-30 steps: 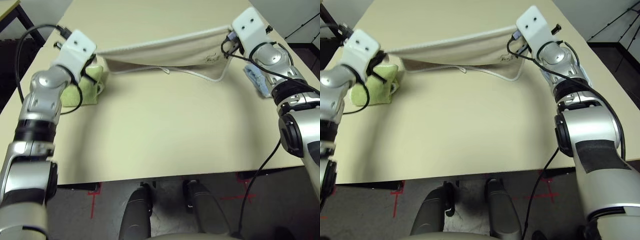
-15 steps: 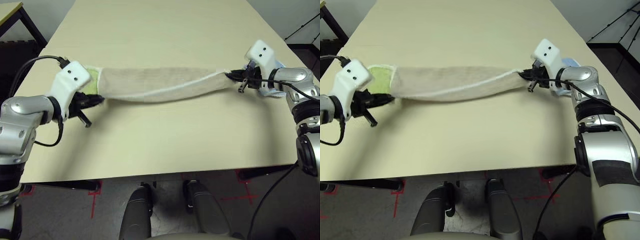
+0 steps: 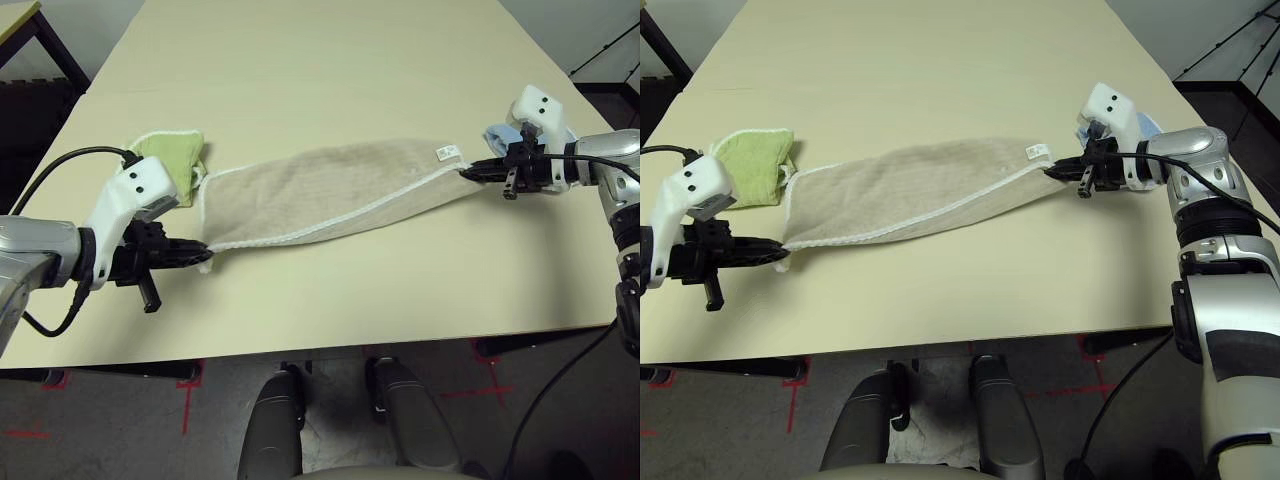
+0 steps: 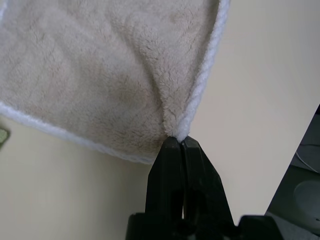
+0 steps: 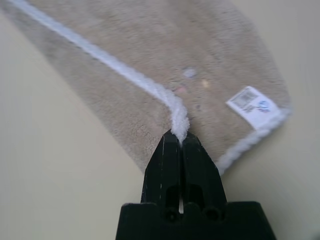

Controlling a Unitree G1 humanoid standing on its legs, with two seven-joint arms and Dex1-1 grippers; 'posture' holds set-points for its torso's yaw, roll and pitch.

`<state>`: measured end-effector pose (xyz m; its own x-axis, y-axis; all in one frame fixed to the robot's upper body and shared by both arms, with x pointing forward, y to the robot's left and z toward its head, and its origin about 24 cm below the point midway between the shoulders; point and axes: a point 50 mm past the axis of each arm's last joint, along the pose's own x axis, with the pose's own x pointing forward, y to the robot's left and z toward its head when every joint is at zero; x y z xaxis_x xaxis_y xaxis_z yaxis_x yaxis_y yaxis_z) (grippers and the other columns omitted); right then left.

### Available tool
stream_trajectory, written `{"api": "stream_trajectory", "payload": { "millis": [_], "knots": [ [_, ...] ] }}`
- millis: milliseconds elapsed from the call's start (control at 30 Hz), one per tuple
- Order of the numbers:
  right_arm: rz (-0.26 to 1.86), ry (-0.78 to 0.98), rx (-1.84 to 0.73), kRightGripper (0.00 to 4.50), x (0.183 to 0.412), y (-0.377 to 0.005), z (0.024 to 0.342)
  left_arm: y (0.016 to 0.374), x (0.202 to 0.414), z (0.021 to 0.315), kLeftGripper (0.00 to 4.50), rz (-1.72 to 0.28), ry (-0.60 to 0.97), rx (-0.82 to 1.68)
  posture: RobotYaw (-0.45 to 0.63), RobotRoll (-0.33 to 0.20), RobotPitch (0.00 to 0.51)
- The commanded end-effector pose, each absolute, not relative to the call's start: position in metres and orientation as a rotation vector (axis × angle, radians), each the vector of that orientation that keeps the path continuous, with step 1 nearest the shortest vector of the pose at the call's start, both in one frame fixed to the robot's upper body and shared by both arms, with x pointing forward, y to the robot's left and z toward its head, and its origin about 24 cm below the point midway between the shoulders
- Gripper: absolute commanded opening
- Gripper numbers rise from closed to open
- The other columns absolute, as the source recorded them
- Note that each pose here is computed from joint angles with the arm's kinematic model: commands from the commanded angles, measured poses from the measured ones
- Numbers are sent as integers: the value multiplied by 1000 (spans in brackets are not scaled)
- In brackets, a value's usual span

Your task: Fold the towel and set it aside.

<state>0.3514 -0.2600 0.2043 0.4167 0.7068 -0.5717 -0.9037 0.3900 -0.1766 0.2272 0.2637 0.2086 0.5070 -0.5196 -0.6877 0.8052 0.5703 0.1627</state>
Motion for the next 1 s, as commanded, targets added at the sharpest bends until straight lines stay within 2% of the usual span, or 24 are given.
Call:
{"api": "stream_trajectory", "payload": {
  "millis": [33, 233, 533, 667, 1000],
  "knots": [
    [1144, 530, -466, 0, 337, -266, 206, 269, 226, 213, 37, -827, 628, 529, -83, 0, 205],
    [1153, 597, -436, 0, 323, -273, 209, 278, 228, 218, 37, -803, 622, 529, -96, 0, 206],
    [1130, 649, -459, 0, 322, -279, 206, 292, 228, 229, 37, -780, 634, 535, -90, 0, 203],
    [1087, 638, -482, 0, 327, -281, 202, 294, 229, 231, 37, -762, 618, 544, -87, 0, 202],
    [922, 495, -547, 0, 352, -274, 201, 290, 254, 237, 37, -689, 474, 616, -92, 0, 201]
  ]
}}
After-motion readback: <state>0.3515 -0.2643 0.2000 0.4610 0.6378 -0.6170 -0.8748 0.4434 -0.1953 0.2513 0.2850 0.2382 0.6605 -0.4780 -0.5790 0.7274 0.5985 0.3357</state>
